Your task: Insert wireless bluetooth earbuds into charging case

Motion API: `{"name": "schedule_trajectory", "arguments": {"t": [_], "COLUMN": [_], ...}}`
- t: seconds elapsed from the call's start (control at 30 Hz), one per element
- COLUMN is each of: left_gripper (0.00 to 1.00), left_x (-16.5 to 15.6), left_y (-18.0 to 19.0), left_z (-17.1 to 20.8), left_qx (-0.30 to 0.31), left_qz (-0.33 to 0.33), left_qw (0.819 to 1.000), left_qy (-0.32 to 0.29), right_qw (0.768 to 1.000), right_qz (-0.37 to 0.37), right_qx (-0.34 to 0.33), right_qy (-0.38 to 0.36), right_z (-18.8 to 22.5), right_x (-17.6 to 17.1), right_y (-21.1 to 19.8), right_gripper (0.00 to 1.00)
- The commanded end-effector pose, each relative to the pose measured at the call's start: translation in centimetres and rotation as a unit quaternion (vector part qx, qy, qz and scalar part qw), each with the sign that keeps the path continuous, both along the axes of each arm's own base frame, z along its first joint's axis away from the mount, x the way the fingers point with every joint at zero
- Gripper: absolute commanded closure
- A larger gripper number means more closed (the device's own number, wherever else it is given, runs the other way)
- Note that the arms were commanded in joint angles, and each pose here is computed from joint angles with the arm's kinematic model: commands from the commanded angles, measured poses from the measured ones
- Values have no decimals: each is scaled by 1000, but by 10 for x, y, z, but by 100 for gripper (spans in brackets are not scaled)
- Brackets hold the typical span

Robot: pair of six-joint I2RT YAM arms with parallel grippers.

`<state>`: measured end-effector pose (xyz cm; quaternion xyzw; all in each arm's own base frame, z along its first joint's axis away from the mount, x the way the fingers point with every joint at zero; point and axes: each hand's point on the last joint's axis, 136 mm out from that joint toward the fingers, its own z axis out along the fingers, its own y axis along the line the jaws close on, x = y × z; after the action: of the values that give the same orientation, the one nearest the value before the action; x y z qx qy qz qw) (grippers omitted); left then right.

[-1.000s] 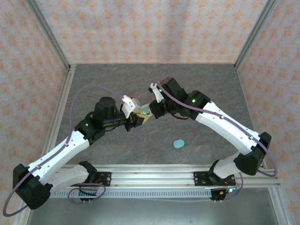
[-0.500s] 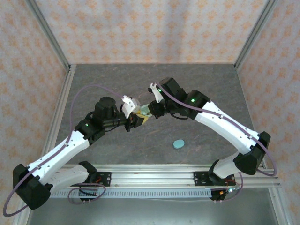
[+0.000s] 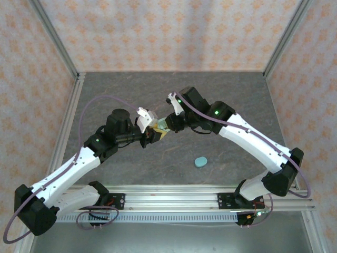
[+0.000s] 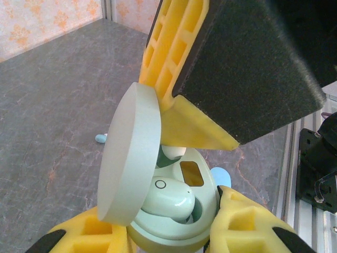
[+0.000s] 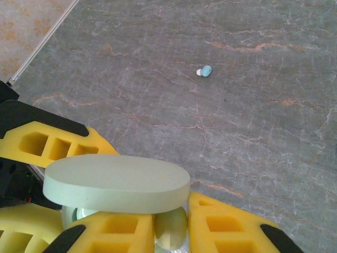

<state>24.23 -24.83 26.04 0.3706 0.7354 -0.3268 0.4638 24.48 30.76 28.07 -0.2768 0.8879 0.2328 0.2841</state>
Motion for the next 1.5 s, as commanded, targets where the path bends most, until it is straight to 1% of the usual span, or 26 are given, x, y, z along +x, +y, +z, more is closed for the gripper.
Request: {"name": "schedule_trajectory", "arguments": {"t": [0.0, 0.27, 0.4, 0.7, 1.13, 1.47], "left_gripper": [100, 100, 100, 100, 100, 100], "left_x": [0, 0, 0, 0, 1, 1], "left_y": [-3, -3, -3, -3, -4, -4], "left_z": [14, 14, 14, 14, 14, 15], "left_qx": [-19, -19, -19, -20, -22, -22], "left_qz": [-8, -7, -7, -8, -8, -8], "left_qw": [1000, 1000, 1000, 1000, 999, 999], "left_qy": [-22, -21, -22, -22, -23, -26], "right_qw": [999, 998, 998, 999, 998, 998], "right_qz": [36, 36, 34, 25, 27, 27], "right_qx": [35, 37, 39, 33, 45, 50], "right_qy": [19, 21, 21, 13, 19, 19], "right_z": [14, 15, 17, 17, 20, 19], "right_x": [-15, -15, -15, -11, -13, -14], "right_y": [17, 17, 18, 15, 18, 18], "right_gripper": [78, 77, 74, 74, 74, 81]}}
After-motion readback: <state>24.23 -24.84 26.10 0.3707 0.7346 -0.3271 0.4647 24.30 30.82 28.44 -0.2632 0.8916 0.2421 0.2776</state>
